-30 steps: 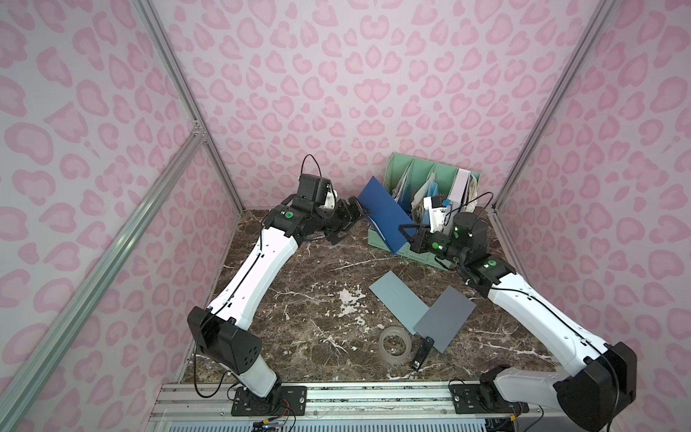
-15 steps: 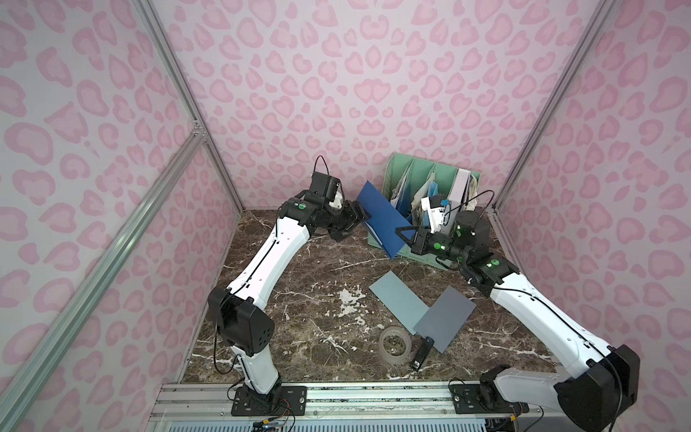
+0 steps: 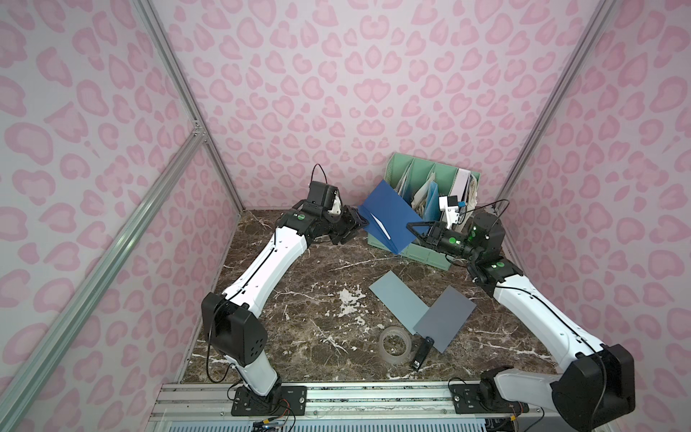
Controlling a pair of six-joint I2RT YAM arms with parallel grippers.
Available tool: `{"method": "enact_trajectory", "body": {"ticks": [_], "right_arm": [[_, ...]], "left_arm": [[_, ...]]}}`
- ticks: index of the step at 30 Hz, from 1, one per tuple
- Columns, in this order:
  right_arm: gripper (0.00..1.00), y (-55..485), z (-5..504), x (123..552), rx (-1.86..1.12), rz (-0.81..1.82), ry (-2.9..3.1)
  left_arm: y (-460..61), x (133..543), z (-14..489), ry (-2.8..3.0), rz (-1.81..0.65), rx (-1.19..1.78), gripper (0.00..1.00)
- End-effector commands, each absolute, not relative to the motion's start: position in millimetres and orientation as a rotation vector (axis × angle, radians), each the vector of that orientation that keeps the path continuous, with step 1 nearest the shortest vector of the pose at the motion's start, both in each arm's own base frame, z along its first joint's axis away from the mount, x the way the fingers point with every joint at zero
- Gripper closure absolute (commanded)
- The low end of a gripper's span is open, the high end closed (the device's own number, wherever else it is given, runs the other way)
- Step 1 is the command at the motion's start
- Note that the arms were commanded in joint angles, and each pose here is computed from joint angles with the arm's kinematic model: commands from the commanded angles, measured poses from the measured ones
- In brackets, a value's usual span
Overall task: Take the letter paper out of the envelope
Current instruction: Pick up the envelope from the center of the board.
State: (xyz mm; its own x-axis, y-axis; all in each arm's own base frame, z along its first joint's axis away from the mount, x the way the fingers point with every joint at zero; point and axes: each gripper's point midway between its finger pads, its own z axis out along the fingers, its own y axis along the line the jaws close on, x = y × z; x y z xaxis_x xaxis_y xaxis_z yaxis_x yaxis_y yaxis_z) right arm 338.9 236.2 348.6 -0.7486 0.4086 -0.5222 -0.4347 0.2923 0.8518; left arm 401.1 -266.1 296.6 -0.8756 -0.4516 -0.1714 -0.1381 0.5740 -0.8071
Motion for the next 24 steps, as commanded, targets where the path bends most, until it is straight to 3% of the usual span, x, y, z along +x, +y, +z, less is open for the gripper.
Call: {"method": "enact_trajectory", "body": {"ticks": [1, 13, 17, 19, 22, 24], "right_arm": [[1.0, 239.1, 372.3, 332.5, -0.015, 1.686, 1.809], [1.0, 230.3, 378.9, 333.5, 0.159, 1.854, 1.803], [1.0, 230.2, 381.6, 334.5, 0.208, 1.922, 1.782], [1.0, 230.5, 382.8, 335.6, 0.223, 1.935, 1.781], [1.0, 229.1, 384.9, 338.1, 0.247, 1.946, 1.777], [1.0, 228.5, 386.0, 338.2, 0.258, 1.959, 1.767]], "left_arm": [[-271.5, 409.5, 314.5, 2.365, -1.27, -0.434, 0.5], [-277.4, 424.1, 344.0, 2.139, -1.445, -0.389, 0.57], [-280.8, 429.2, 347.7, 2.09, -1.497, -0.402, 0.68], [-281.4, 430.6, 351.2, 2.062, -1.509, -0.389, 0.69], [-278.4, 431.5, 358.3, 2.028, -1.515, -0.409, 0.85], [-277.0, 431.0, 362.8, 2.009, -1.516, -0.405, 0.88]]}}
